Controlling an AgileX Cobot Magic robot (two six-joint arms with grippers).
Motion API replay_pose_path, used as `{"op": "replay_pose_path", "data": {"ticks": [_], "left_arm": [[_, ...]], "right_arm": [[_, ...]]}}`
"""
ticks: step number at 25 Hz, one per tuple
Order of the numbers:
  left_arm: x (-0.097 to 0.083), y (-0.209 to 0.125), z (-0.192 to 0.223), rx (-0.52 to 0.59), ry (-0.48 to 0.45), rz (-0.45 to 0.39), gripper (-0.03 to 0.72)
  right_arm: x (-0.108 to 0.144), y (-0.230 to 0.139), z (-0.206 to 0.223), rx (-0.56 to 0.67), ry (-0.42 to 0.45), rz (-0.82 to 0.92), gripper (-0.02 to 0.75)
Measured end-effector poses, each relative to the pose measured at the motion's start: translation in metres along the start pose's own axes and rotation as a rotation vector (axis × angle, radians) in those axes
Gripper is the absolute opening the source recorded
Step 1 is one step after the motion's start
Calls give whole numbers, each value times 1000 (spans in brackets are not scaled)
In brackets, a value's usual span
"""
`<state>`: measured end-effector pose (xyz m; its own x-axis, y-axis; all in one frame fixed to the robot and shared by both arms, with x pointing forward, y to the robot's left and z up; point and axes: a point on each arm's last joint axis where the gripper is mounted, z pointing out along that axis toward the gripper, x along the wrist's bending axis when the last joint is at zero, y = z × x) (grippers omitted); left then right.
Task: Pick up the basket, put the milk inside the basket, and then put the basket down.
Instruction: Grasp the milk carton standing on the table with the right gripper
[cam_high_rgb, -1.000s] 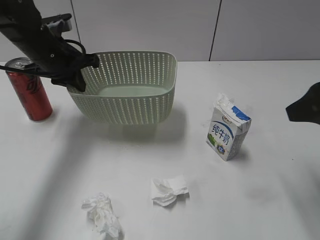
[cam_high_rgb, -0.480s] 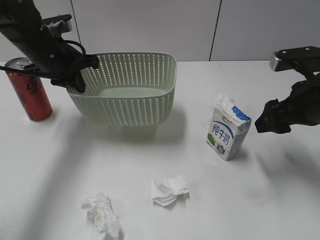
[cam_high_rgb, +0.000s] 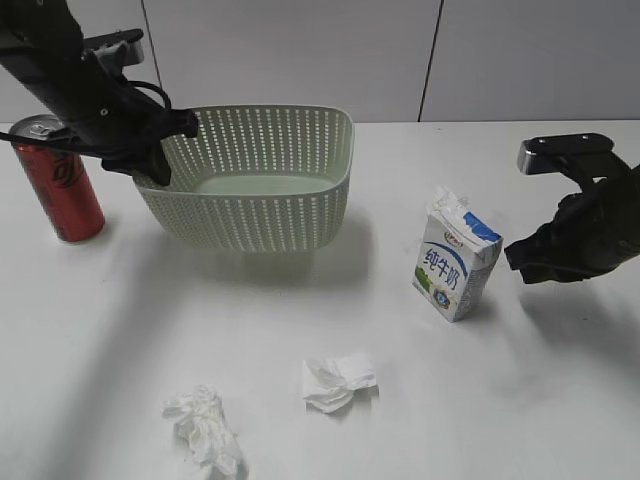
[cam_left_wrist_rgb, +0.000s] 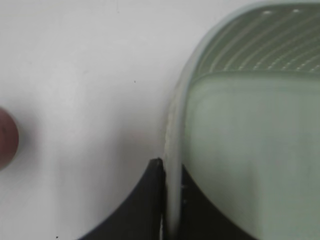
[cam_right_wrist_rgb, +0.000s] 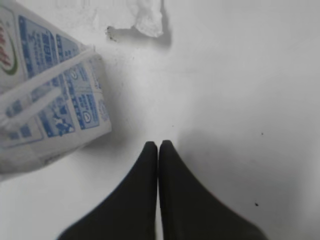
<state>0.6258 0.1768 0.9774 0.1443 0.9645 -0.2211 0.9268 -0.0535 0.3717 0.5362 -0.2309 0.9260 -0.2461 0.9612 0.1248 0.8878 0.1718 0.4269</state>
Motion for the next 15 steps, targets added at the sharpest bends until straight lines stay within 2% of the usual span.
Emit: {"op": "replay_pose_path", "data": {"ticks": [6, 8, 10, 11, 13, 15], "left_arm": [[0, 0, 0, 1, 0, 0, 3], [0, 0, 0, 1, 0, 0, 3], [0, 0, 0, 1, 0, 0, 3], [0, 0, 0, 1, 0, 0, 3], [0, 0, 0, 1, 0, 0, 3], [0, 0, 0, 1, 0, 0, 3]], "right_arm": [[0, 1, 0, -6, -2, 2, -5], [0, 1, 0, -5, -1, 2, 22], [0, 1, 0, -4, 1, 6, 123], [0, 1, 0, -4, 2, 8, 211], [0, 0, 0, -1, 5, 14, 436], [1, 0, 0, 0, 6, 13, 582]]}}
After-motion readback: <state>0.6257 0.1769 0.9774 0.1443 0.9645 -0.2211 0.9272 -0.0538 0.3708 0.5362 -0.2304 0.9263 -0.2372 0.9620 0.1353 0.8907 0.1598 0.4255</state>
